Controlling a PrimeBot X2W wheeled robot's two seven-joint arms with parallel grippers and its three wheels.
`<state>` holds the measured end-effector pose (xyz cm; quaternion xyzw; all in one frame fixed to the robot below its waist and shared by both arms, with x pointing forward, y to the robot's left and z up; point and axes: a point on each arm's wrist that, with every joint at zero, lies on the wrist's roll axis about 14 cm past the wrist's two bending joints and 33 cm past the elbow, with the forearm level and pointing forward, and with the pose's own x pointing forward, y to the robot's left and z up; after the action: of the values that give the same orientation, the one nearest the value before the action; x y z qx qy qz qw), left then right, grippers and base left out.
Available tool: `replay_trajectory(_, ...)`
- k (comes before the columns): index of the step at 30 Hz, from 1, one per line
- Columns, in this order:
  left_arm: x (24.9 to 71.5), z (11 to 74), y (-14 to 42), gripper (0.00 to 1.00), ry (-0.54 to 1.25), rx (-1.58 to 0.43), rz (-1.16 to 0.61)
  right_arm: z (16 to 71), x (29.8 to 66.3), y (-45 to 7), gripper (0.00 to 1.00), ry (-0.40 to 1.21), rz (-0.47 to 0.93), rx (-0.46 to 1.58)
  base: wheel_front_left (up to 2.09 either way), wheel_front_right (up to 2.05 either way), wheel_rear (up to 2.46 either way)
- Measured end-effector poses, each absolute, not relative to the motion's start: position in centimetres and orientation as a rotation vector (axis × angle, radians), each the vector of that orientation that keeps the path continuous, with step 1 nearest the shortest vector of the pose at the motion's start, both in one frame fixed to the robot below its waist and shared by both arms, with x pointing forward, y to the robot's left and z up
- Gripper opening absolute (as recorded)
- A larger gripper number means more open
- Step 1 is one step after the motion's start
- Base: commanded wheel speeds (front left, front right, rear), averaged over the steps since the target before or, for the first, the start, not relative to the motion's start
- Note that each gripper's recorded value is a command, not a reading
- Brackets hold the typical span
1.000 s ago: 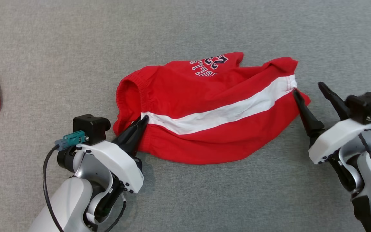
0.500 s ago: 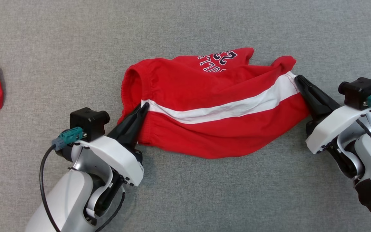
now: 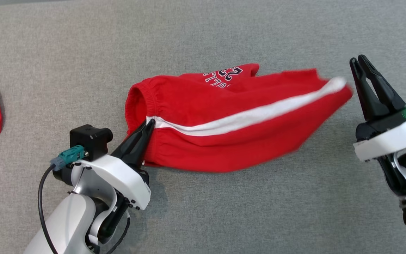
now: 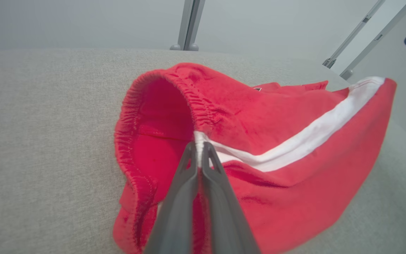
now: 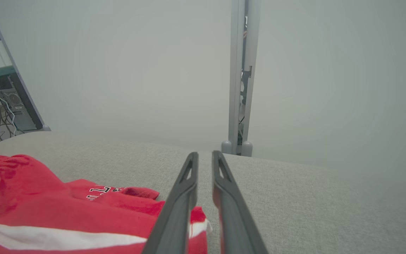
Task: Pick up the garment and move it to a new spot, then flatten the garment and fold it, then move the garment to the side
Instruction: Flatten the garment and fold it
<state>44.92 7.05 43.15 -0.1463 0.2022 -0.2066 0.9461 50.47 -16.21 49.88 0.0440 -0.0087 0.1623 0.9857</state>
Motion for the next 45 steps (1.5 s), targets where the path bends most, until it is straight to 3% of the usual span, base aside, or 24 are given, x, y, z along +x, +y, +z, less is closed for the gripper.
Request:
replay_trajectory(1,44.8,43.3,7.0,0.00,0.411,-0.296,-0.423,50.4,50.1,-16.3,0.18,-0.031,0.318,0.090,0.00,0.00,0.00)
replay_trajectory(2,44.7,43.3,6.9,0.00,0.411,-0.296,-0.425,50.6,49.6,-16.6,0.45,-0.035,0.303,0.089,0.00,0.00,0.00)
replay_trajectory(3,44.5,43.4,6.9,0.00,0.412,-0.296,-0.427,50.8,49.0,-16.8,1.00,-0.039,0.291,0.087,0.00,0.00,0.00)
replay_trajectory(12,43.0,43.8,6.9,0.00,0.422,-0.299,-0.423,53.2,44.3,-18.3,1.00,-0.090,0.164,0.105,0.00,0.00,0.00)
replay_trajectory(21,41.6,43.8,6.8,0.00,0.442,-0.300,-0.425,53.0,41.0,-18.7,1.00,-0.038,0.104,0.125,0.00,0.00,0.00)
replay_trajectory(37,41.1,44.0,6.6,0.00,0.445,-0.294,-0.437,53.2,40.8,-18.8,1.00,-0.030,0.100,0.122,0.00,0.00,0.00)
replay_trajectory(43,41.4,43.7,6.5,0.00,0.449,-0.297,-0.440,51.5,42.0,-19.2,1.00,0.047,0.114,0.103,0.00,0.00,0.00)
replay_trajectory(45,41.8,43.3,6.4,0.00,0.456,-0.294,-0.444,49.1,43.1,-19.2,1.00,0.138,0.142,0.088,0.00,0.00,0.00)
